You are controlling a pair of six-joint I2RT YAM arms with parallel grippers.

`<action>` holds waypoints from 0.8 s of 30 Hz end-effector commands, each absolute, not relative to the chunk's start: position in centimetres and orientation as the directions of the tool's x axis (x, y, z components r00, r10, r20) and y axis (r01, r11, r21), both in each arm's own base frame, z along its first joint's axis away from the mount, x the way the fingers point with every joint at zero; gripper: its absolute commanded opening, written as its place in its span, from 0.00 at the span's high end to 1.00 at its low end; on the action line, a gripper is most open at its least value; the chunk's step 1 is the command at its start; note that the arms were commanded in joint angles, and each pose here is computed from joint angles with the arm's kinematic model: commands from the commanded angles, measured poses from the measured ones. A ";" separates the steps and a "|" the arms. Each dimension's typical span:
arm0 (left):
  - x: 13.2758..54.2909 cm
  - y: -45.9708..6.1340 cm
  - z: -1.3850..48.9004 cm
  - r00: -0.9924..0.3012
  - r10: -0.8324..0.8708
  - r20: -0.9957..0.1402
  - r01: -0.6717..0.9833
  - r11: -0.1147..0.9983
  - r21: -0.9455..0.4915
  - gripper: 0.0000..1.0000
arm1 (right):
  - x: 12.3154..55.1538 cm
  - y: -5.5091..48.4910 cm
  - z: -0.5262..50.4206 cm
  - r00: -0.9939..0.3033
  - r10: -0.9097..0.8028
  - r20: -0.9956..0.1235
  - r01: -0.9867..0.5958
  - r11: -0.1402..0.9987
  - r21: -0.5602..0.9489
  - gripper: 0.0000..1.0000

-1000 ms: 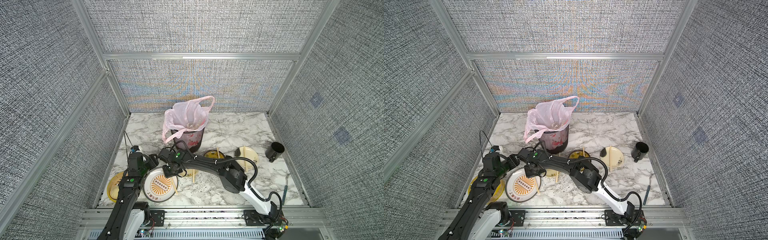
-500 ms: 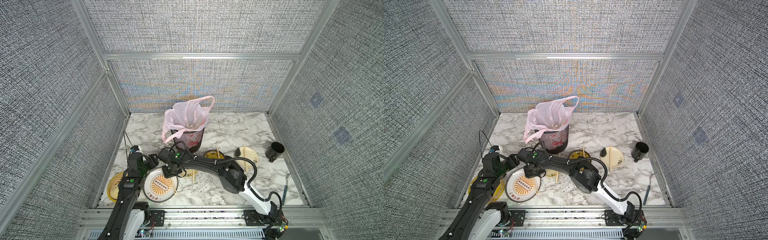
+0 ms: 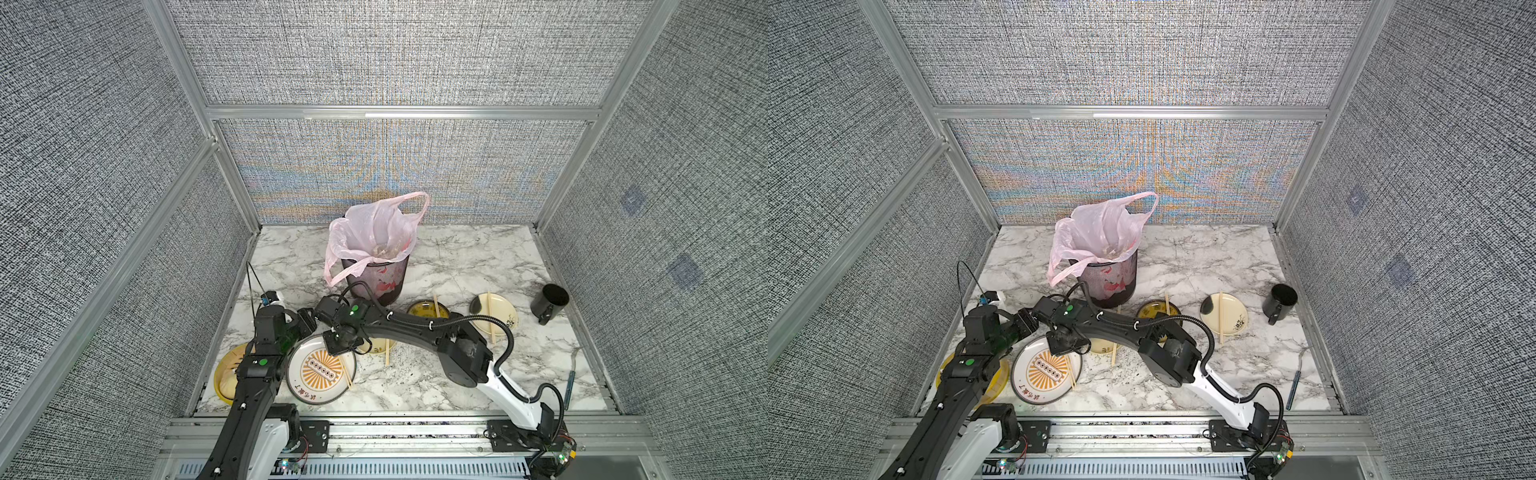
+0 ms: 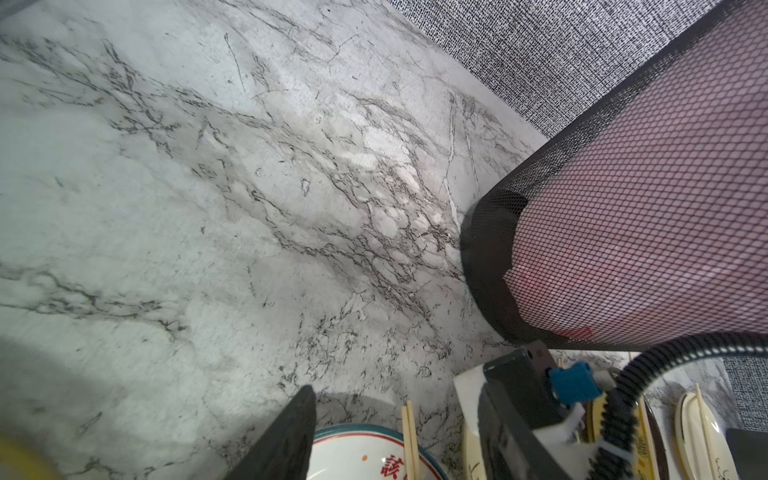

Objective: Remove the packaging of disposable chopsticks
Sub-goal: Place the disposable chopsticks on the plate.

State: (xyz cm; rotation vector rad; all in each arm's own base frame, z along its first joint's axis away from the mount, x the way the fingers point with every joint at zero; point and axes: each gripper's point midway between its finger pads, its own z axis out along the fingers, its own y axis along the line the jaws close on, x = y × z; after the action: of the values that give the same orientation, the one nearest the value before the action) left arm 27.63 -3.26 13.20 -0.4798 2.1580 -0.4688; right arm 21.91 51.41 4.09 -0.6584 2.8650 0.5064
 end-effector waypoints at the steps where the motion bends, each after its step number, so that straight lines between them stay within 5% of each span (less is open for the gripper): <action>1: 27.8 -3.2 13.5 -0.553 -0.483 -0.679 -0.162 0.861 -0.481 0.38 | 22.0 51.0 4.8 -0.882 -0.402 -0.247 -0.460 0.849 0.260 0.71; 9: 27.7 -3.2 13.5 -0.553 -0.479 -0.682 -0.161 0.864 -0.477 0.37 | 21.2 51.3 6.0 -0.863 -0.422 -0.278 -0.489 0.834 0.256 0.61; 24: 27.6 -3.0 13.7 -0.544 -0.479 -0.689 -0.163 0.866 -0.474 0.37 | 21.4 50.7 7.6 -0.831 -0.429 -0.354 -0.516 0.833 0.202 0.57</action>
State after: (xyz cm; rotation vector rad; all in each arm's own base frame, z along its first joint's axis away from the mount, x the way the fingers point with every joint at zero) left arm 27.53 -3.18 13.68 -0.4677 2.1410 -0.4625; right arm 21.00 50.95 7.06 -0.7118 2.7621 0.4585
